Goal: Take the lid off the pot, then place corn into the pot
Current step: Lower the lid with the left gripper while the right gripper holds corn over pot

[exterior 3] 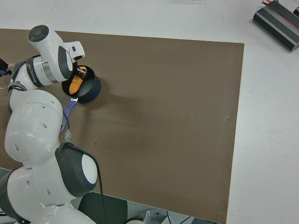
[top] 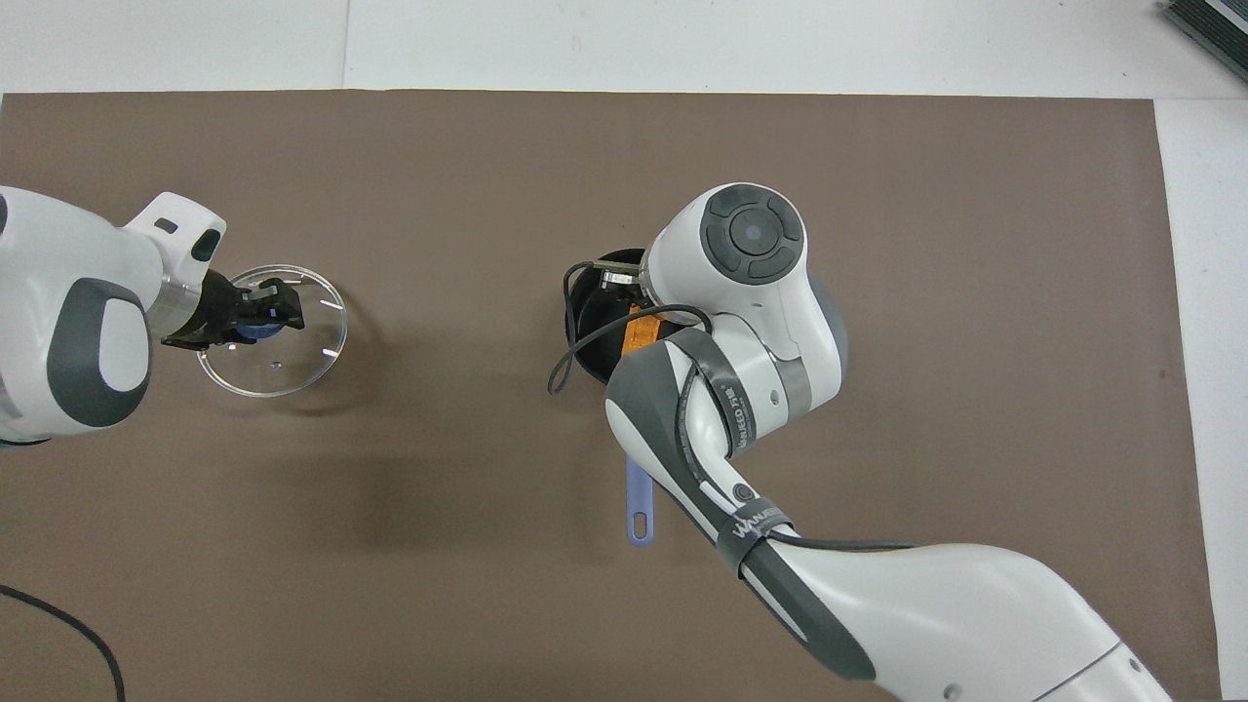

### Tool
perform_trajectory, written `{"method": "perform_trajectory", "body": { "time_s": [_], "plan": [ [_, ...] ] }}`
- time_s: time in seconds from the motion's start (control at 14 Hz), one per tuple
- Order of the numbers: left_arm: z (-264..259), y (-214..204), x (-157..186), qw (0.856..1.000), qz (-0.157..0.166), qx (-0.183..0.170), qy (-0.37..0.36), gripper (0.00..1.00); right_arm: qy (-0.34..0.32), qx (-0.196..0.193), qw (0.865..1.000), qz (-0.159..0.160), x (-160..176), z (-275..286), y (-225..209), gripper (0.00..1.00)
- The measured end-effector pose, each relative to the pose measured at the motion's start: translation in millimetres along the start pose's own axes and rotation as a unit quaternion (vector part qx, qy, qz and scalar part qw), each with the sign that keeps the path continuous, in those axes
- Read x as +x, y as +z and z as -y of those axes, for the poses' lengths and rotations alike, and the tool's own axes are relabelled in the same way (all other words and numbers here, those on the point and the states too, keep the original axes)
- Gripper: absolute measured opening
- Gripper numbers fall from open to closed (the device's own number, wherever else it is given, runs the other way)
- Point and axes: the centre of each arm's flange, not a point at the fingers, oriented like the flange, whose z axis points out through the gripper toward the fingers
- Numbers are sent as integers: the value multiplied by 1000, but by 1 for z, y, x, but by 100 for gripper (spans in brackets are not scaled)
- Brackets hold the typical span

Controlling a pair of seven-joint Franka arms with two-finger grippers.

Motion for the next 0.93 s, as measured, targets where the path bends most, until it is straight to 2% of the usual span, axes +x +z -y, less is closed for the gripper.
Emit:
{"method": "perform_trajectory", "body": {
  "time_s": [0.29, 0.5, 0.57, 0.64, 0.71, 0.86, 0.93],
  "plan": [
    [55, 8, -26, 1000, 5, 0, 26, 59, 1, 2, 1000, -5, 4, -3, 4, 35],
    [73, 23, -43, 999, 6, 0, 48, 59, -4, 7, 1000, -8, -1, 3, 18, 35],
    [76, 28, -46, 998, 2, 1, 55, 64, -4, 5, 1000, -6, -2, 3, 23, 35],
    [78, 30, -47, 998, 0, 1, 61, 65, -4, 4, 1000, -4, -3, 2, 27, 39],
    [79, 31, -48, 998, 0, 2, 64, 72, -4, 2, 1000, -1, -4, 0, 30, 41],
    [77, 27, -45, 998, -7, 1, 69, 94, -3, 2, 1000, -1, -6, -1, 34, 61],
    [75, 22, -41, 997, -12, 1, 72, 100, -2, 2, 1000, -1, -6, -2, 36, 74]
  ]
}}
